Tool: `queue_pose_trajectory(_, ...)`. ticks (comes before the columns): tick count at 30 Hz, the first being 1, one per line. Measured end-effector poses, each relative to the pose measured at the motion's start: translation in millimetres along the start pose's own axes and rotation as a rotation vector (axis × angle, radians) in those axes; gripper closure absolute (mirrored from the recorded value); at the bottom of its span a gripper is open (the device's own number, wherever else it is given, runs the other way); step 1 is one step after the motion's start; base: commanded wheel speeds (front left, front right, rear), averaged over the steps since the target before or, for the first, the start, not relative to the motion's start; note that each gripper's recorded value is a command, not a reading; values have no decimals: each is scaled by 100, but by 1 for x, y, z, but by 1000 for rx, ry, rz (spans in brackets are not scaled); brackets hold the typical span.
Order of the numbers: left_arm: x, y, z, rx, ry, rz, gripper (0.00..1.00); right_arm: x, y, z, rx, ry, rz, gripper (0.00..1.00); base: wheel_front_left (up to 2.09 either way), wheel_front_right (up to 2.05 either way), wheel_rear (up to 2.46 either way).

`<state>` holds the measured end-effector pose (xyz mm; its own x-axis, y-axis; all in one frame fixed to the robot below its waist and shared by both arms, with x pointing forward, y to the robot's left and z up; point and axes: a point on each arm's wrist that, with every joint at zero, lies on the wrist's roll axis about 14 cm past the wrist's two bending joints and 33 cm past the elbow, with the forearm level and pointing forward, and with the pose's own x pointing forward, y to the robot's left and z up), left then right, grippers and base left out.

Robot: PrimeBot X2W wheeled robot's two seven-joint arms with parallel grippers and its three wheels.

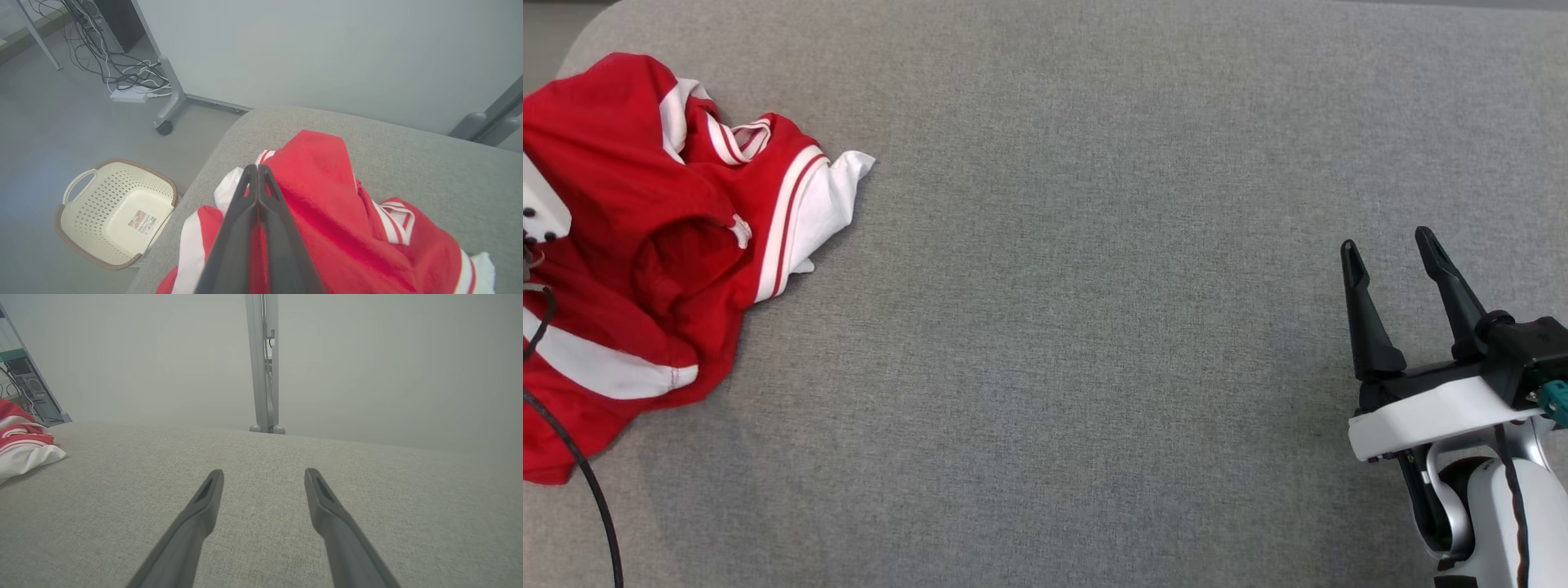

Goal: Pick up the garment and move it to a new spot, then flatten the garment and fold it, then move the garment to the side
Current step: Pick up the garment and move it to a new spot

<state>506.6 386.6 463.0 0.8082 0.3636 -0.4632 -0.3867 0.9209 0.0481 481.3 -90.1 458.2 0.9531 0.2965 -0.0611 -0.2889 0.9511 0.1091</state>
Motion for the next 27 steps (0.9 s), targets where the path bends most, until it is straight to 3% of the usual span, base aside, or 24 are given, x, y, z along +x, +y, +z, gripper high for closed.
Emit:
queue_pose_trajectory(7, -23, -13, 87, 32, -310, -44, 100, -2, 5, 17, -3, -43, 7, 0, 0, 0, 0)
queue_pose_trajectory(13, -66, -66, 140, 57, -518, -209, 100, -12, 4, 37, 3, -96, -3, 0, 0, 0, 0)
queue_pose_trajectory(21, -138, -186, 120, 77, -571, -562, 100, -29, -12, 55, -1, -140, -54, 0, 0, 0, 0)
queue_pose_trajectory(27, -198, -258, 90, 72, -543, -803, 100, -47, -33, 63, -4, -164, -119, 0, 0, 0, 0)
